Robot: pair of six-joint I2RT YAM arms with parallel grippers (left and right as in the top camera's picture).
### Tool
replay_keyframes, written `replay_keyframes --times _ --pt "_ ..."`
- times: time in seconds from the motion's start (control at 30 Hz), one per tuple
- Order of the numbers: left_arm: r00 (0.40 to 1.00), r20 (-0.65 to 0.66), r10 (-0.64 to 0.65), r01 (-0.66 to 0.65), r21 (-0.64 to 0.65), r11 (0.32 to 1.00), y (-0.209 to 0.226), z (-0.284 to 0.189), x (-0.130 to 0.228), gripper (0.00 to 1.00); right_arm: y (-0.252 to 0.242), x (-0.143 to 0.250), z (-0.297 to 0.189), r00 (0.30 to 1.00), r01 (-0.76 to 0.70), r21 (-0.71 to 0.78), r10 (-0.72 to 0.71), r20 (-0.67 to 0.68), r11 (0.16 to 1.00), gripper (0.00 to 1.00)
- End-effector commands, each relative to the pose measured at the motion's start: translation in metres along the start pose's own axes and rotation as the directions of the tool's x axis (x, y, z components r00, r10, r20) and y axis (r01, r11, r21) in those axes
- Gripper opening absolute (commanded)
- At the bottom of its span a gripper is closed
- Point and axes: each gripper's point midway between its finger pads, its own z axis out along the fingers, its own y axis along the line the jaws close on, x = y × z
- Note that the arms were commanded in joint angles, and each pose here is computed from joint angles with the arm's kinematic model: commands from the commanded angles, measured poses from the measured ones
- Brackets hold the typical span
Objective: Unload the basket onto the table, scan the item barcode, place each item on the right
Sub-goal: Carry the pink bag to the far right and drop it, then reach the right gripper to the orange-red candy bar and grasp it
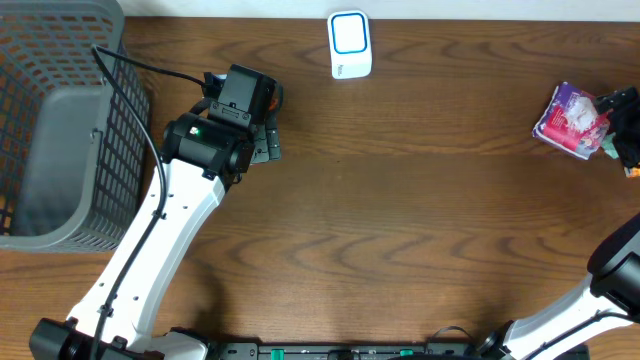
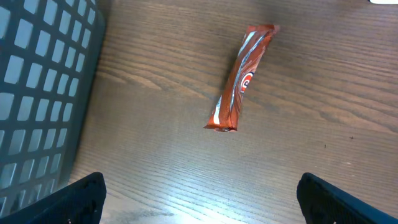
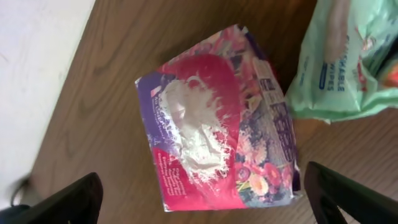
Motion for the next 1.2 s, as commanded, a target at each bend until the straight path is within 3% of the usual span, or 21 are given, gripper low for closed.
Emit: replay_keyframes --times 0.0,0.27,0.53,0.97,1.17 --pt "1.0 0.009 -0.008 0.008 0.0 1.0 0.001 -0.002 -0.004 0.98 0.024 -0.001 -0.011 0.994 0.112 -0.094 -0.113 0.001 0.989 0.99" --pt "1.0 0.008 -0.008 0.008 0.0 1.0 0.001 -0.002 -0.004 0.98 0.111 0.009 -0.058 0.972 0.235 -0.333 -0.231 0.054 0.913 0.99" --pt "1.0 0.008 -0.008 0.008 0.0 1.0 0.001 -0.002 -0.004 0.98 0.222 0.105 -0.07 0.896 0.346 -0.571 -0.442 -0.033 0.744 0.99" --pt "1.0 0.008 -0.008 0.008 0.0 1.0 0.001 -0.002 -0.004 0.98 0.306 0.304 -0.031 0.68 0.519 -0.591 -0.717 -0.153 0.617 0.99" --pt "1.0 0.009 -0.008 0.008 0.0 1.0 0.001 -0.002 -0.004 0.98 0.316 0.356 -0.01 0.698 0.556 -0.478 -0.694 -0.177 0.68 0.99"
